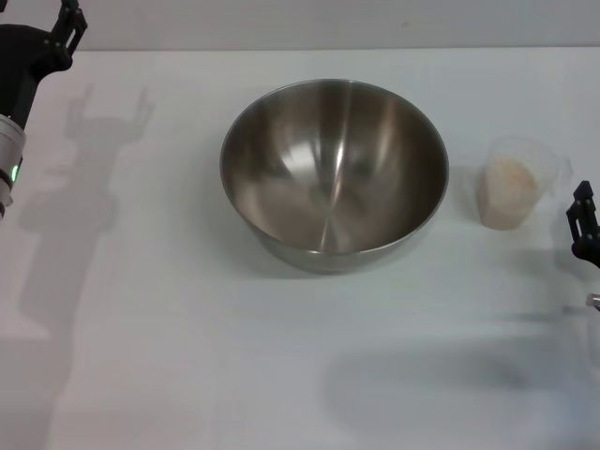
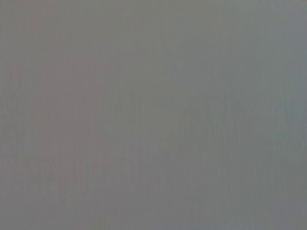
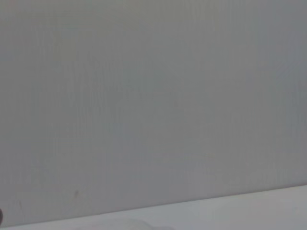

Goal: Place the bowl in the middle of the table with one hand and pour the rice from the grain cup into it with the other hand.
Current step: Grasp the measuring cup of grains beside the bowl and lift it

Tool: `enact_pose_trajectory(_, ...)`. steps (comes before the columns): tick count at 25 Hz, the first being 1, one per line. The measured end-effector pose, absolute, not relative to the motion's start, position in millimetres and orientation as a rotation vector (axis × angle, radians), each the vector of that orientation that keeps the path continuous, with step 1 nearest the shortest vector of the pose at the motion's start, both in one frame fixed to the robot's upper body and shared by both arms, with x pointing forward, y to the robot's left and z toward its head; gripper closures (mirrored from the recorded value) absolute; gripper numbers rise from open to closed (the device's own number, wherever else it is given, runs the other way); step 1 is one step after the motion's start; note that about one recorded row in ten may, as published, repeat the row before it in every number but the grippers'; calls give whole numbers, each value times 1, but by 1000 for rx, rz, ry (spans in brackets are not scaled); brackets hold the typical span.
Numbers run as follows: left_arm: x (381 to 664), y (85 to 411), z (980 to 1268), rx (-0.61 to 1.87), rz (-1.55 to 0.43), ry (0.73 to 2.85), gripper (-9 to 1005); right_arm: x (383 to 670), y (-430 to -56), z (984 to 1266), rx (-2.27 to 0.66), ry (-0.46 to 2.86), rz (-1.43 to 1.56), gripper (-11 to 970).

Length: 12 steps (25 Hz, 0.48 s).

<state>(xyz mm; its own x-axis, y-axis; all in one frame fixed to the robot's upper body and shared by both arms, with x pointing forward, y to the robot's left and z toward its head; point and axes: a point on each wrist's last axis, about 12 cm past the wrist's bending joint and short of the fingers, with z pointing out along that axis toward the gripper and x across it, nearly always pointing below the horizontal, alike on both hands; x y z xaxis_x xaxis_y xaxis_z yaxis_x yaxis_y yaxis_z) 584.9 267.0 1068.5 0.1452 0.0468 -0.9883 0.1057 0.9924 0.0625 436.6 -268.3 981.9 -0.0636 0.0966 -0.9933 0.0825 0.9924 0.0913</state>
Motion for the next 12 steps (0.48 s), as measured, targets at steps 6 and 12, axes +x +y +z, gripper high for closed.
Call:
enact_pose_trajectory(6, 587, 267, 1070, 126, -41, 1425, 177, 441, -265, 981, 116, 1650, 27, 431)
enact_pose_trajectory(12, 588, 269, 1071, 115, -35, 1421, 177, 447, -264, 982, 99, 1657, 33, 431)
